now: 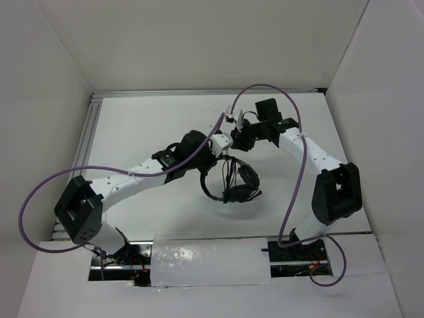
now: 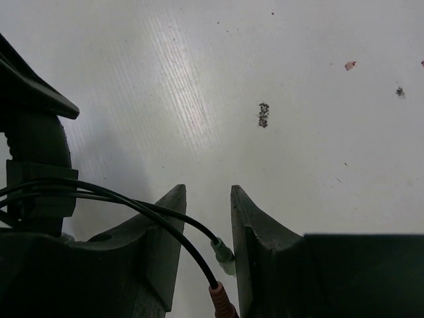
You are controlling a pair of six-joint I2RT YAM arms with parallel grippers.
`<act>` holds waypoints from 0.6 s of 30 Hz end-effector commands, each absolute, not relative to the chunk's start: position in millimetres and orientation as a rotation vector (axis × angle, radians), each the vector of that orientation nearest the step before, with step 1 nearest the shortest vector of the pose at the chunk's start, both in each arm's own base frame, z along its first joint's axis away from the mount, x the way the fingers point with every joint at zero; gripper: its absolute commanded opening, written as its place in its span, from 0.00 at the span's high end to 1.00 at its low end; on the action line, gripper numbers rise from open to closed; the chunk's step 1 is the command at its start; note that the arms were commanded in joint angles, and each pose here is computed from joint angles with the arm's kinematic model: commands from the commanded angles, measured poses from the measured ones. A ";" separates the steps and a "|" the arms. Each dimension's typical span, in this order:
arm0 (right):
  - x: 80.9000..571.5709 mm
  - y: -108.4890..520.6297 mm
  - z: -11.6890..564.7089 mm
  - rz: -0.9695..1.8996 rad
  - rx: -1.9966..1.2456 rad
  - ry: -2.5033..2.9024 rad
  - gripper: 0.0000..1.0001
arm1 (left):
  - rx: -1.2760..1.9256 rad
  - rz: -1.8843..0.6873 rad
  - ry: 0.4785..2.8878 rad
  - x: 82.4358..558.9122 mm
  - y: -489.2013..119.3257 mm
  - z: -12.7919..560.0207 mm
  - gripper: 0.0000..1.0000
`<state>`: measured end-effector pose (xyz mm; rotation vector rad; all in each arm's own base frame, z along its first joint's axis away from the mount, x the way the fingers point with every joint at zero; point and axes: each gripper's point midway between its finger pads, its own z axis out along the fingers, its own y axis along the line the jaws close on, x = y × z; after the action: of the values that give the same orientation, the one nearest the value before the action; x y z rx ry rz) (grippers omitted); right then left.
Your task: Wrap the headphones
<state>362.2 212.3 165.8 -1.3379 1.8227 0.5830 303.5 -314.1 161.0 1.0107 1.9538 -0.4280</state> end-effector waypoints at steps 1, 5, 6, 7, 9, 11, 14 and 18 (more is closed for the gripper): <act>370.8 215.6 186.5 0.601 -1.306 1.787 0.59 | 0.976 -0.531 1.871 308.0 -326.2 199.2 1.00; 370.3 214.2 171.4 0.643 -1.274 1.851 0.56 | 0.931 -0.546 1.903 315.5 -318.0 200.5 1.00; 372.0 211.4 166.9 0.641 -1.261 1.871 0.56 | 0.917 -0.535 1.906 320.0 -314.5 201.2 1.00; 372.6 209.4 163.2 0.642 -1.245 1.896 0.54 | 0.908 -0.529 1.911 322.4 -312.3 201.3 1.00; 377.1 208.7 158.4 0.654 -1.220 1.912 0.52 | 0.868 -0.555 1.935 324.0 -310.3 200.0 1.00; 389.6 207.1 158.7 0.643 -1.143 1.933 0.50 | 0.885 -0.571 1.930 321.9 -310.6 199.1 1.00; 402.7 203.0 155.4 0.657 -1.060 1.974 0.38 | 0.856 -0.539 1.948 329.2 -304.9 196.7 1.00; 415.6 194.3 146.5 0.655 -0.955 2.047 0.00 | 0.833 -0.576 1.955 332.9 -297.5 200.0 1.00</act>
<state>386.1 195.4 124.4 -1.0686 2.0818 0.6866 320.7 -286.3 158.2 0.9012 2.0545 -0.4718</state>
